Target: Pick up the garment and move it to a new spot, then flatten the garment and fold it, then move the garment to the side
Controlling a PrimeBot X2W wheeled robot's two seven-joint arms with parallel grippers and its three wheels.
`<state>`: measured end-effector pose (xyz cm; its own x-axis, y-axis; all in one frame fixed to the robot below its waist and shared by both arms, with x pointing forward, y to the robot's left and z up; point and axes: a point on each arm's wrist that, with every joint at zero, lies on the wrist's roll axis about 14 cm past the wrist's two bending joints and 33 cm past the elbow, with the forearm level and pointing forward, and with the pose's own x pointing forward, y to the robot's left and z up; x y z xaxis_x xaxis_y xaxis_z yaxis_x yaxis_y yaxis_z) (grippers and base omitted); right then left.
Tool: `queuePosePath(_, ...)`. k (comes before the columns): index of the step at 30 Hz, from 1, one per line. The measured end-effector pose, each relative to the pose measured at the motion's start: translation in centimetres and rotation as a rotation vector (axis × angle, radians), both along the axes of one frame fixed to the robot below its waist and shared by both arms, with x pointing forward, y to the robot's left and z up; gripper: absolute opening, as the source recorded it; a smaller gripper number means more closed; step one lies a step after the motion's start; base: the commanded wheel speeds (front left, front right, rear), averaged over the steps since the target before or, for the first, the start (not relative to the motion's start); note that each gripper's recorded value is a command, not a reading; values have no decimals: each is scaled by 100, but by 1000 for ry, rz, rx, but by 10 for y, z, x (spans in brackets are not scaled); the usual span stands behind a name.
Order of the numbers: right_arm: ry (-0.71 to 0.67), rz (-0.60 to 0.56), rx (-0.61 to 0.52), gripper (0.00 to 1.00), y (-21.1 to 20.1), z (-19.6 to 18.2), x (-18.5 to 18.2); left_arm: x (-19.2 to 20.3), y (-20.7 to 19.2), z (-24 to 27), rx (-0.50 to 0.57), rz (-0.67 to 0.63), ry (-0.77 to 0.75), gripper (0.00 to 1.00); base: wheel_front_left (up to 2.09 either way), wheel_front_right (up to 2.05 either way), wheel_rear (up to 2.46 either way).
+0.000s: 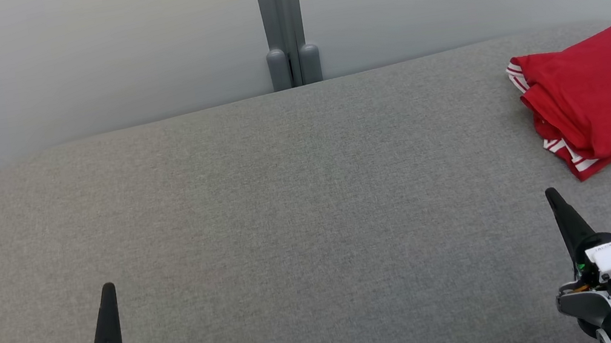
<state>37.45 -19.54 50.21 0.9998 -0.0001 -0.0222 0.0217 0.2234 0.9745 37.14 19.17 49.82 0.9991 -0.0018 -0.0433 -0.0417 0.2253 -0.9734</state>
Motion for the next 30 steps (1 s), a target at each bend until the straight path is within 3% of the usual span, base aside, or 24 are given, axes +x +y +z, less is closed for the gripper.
queuePosePath(30,-14,-4,220,0,-5,3,13,15,8,4,-223,8,-25,0,0,0,0)
